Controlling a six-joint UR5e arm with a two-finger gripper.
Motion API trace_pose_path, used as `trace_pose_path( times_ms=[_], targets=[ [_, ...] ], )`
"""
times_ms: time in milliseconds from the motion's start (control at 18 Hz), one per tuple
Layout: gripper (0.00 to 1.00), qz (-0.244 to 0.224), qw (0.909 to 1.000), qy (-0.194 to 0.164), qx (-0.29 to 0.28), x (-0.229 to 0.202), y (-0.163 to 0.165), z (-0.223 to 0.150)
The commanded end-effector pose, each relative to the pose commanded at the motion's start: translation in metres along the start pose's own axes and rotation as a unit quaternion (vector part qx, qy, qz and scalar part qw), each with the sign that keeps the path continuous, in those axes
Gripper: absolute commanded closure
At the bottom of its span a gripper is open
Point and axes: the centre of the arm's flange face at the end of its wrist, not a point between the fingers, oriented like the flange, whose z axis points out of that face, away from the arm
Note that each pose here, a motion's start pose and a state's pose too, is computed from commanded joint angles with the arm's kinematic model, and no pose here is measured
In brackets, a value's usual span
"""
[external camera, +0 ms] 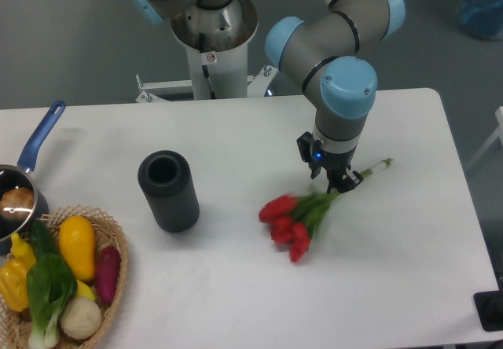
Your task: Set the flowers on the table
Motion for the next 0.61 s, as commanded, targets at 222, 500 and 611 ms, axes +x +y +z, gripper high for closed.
trace_pose_path(
  times_ms=[222, 500, 611],
  targets=[
    [0.00, -0.004, 1.0000, -0.005, 0.001, -0.006, 0.003, -0.003],
    [0.00, -0.016, 0.9989, -0.044, 0.008, -0.022, 0.023, -0.011],
    [0.00, -0.016, 0.9986, -0.049, 0.009, -0.023, 0.022, -0.014]
  ],
)
